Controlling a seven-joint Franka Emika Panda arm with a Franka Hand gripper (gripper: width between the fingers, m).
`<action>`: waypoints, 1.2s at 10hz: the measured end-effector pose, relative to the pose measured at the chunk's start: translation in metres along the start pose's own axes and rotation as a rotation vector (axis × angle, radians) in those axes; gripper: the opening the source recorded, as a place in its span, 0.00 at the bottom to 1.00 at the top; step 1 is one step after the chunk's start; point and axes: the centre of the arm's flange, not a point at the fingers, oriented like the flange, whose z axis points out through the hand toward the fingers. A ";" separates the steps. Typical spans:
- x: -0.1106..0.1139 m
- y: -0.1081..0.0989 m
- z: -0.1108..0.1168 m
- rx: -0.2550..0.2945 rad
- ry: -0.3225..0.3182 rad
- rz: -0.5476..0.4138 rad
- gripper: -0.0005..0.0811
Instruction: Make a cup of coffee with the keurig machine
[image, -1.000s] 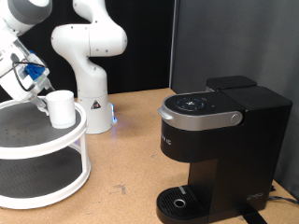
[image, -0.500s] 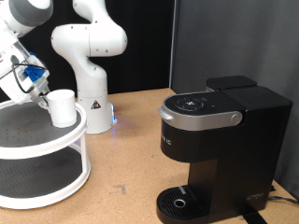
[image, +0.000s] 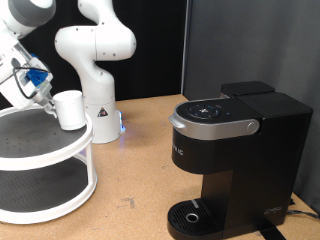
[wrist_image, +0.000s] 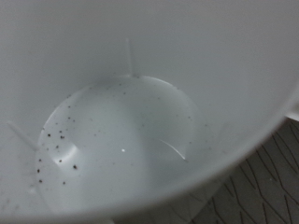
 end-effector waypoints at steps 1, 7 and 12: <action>0.002 -0.003 -0.005 0.021 0.001 -0.001 0.08; 0.018 -0.030 -0.052 0.123 0.005 -0.054 0.08; 0.065 -0.034 -0.012 -0.012 0.106 0.229 0.08</action>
